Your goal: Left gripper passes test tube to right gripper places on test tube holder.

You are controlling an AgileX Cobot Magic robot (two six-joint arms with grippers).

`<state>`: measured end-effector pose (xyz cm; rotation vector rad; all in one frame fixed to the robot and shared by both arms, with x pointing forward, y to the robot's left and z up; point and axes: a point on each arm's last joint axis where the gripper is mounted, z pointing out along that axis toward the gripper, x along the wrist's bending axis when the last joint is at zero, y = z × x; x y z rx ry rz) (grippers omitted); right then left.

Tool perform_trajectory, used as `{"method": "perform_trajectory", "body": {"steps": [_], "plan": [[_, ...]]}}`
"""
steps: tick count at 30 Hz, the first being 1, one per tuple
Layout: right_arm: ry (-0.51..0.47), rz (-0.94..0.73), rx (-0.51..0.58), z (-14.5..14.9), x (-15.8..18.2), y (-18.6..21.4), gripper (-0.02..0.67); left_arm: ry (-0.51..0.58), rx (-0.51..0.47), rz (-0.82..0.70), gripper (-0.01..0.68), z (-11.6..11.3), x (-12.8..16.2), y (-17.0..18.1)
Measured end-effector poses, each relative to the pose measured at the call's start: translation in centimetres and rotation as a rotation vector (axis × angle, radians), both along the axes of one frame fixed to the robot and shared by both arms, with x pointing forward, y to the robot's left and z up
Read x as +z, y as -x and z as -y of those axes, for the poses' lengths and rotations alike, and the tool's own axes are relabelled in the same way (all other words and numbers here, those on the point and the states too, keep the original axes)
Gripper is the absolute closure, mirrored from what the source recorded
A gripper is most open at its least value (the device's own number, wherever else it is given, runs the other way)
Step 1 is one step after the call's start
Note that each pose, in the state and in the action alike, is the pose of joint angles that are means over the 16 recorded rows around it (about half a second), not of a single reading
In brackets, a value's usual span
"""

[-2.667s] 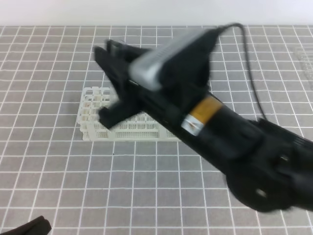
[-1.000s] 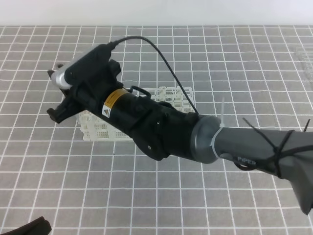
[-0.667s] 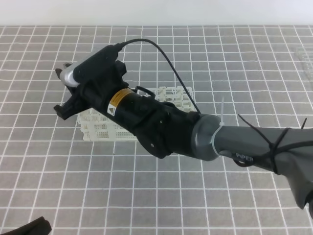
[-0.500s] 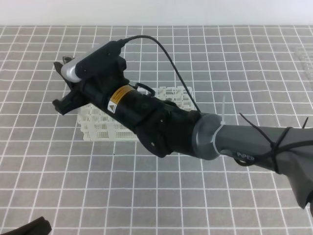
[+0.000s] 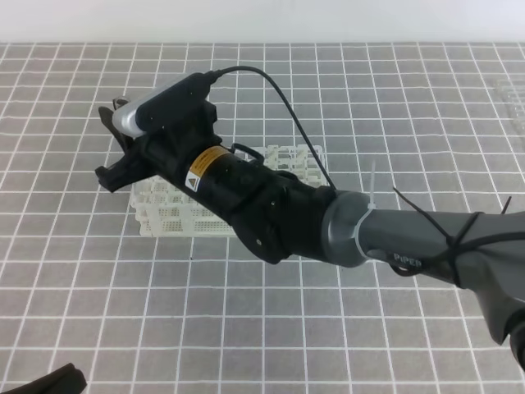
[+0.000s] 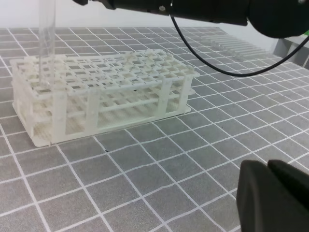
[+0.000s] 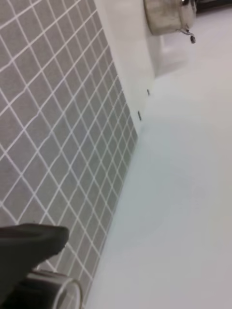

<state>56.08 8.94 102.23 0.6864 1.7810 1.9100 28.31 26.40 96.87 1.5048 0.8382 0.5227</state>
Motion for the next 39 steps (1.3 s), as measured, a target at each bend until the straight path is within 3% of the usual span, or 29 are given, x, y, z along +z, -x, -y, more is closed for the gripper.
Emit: {"method": "perform_trajectory", "body": {"steps": [39], "plan": [[0.025, 0.014, 0.028, -0.46, 0.29, -0.59, 0.56, -0.002, 0.0, -0.002, 0.673, 0.01, -0.08, -0.01]]}}
